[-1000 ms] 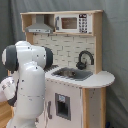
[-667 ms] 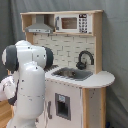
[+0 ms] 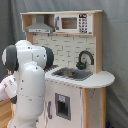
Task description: Play with the kitchen
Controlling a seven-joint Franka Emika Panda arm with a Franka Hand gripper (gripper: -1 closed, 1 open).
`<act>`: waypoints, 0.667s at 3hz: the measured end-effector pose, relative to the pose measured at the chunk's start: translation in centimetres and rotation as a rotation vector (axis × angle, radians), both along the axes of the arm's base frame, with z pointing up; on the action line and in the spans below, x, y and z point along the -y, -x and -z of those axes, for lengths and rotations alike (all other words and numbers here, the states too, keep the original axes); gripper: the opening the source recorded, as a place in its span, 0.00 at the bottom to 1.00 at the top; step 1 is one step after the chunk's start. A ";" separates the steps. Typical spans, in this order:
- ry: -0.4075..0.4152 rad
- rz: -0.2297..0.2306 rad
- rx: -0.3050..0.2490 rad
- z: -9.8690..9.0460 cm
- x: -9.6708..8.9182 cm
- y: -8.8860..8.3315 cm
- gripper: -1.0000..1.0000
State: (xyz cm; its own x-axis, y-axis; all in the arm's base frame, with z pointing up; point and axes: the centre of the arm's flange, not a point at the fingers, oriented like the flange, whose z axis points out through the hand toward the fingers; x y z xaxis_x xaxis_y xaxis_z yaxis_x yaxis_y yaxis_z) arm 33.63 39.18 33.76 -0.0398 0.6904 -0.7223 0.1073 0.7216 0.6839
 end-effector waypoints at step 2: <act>0.045 -0.023 0.004 -0.1 2.0 -1.3 1.00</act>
